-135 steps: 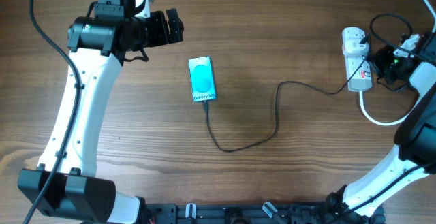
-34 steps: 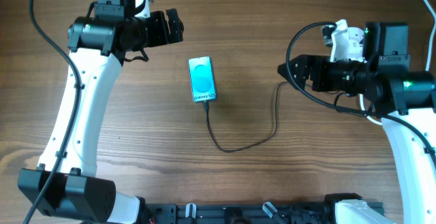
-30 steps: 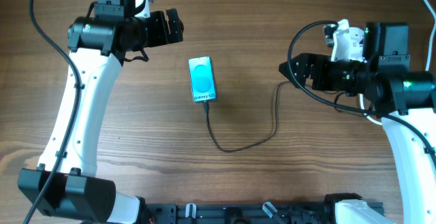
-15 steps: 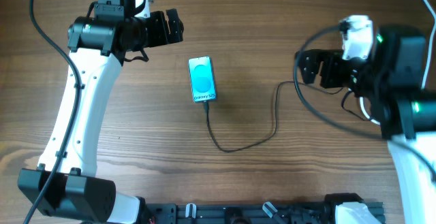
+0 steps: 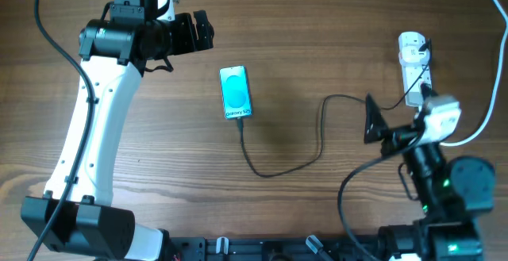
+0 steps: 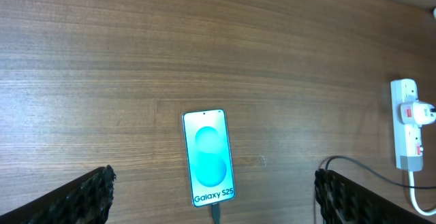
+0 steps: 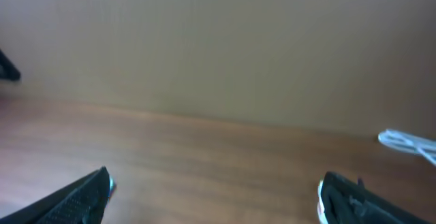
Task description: Plug charger to phone and switch on socket
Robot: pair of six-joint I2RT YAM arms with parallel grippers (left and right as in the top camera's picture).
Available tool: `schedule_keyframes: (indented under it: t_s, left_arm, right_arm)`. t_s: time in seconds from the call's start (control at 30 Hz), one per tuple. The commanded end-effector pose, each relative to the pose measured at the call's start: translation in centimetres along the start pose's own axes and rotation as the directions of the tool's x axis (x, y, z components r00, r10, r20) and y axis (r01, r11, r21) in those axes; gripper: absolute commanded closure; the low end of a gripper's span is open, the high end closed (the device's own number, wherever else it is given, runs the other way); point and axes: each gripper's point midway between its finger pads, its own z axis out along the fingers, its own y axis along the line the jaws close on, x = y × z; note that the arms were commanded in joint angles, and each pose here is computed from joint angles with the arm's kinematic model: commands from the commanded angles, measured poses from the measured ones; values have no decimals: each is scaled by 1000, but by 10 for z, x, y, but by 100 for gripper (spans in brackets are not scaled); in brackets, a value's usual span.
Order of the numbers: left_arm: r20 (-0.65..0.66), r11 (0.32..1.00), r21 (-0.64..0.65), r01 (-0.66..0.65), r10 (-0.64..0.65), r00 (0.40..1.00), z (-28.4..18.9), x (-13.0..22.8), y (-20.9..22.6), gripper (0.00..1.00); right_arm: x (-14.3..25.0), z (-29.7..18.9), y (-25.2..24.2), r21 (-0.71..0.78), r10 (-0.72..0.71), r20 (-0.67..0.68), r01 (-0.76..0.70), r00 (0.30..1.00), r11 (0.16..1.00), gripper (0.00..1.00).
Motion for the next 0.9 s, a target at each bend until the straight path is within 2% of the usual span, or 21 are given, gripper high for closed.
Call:
schedule_keyframes:
  t_s: [0.0, 0.23, 0.43, 0.87]
  left_arm:
    - [-1, 1000, -12, 3, -3, 1000, 2, -1, 4, 0]
    - [-1, 1000, -12, 3, -3, 1000, 2, -1, 4, 0]
    - [-1, 1000, -12, 3, -3, 1000, 2, -1, 4, 0]
    - [0, 1000, -12, 3, -3, 1000, 2, -1, 4, 0]
  right_arm:
    - [40, -11, -3, 28, -26, 10, 26, 1000, 999, 0]
    - [81, -16, -4, 42, -16, 56, 14, 998, 999, 0]
    - [114, -10, -2, 25, 21, 44, -22, 999, 999, 0]
    - [116, -8, -3, 29, 16, 59, -17, 998, 999, 0]
